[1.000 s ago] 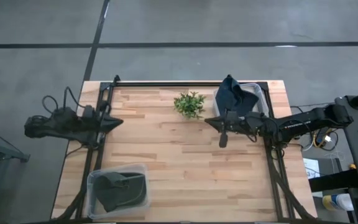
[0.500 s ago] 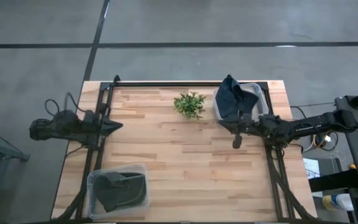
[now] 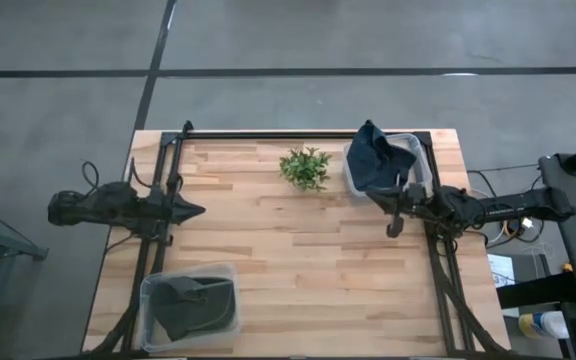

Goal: Pick & Place hat
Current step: Return to Home Position

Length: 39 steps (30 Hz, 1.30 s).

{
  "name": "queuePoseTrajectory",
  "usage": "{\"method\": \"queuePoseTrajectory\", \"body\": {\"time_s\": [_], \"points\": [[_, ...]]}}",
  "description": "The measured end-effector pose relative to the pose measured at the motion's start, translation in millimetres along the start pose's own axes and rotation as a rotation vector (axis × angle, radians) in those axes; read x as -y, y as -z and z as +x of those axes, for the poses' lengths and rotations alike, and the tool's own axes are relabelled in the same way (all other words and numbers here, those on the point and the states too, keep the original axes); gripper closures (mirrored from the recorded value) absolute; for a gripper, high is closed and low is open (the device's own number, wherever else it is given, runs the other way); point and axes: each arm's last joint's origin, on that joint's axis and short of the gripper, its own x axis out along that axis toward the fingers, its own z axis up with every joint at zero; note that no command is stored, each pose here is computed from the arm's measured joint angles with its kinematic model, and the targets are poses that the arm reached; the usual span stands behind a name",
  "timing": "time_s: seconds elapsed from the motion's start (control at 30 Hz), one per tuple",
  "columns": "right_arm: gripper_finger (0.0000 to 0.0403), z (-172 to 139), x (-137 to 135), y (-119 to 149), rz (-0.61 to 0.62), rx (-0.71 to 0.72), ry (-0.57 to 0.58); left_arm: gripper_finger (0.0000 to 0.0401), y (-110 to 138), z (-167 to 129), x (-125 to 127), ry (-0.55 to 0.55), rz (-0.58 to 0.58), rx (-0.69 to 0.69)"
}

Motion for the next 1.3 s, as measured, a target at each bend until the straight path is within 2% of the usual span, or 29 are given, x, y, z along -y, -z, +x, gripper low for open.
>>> {"method": "queuePoseTrajectory", "body": {"time_s": [0.13, 0.4, 0.7, 0.93, 1.13, 1.3], "points": [[0.0394, -5, 2, 6, 0.003, 0.003, 0.007, 0.0401, 5, 3, 0, 0.003, -0.001, 0.006], [0.0394, -10, 4, 24, -0.029, -0.064, 0.005, 0.0401, 35, 17, 1, 0.017, -0.033, -0.014], [0.0394, -11, 4, 33, -0.084, -0.162, 0.004, 0.0401, 63, 28, 2, 0.043, -0.048, 0.058], [0.0394, -11, 4, 33, -0.087, -0.165, 0.006, 0.0401, 66, 28, 2, 0.04, -0.009, 0.03], [0.0394, -11, 4, 34, -0.088, -0.167, 0.007, 0.0401, 66, 29, 2, 0.039, -0.093, 0.023], [0.0394, -11, 4, 34, -0.088, -0.167, 0.007, 0.0401, 67, 29, 2, 0.038, -0.104, 0.019]]}}
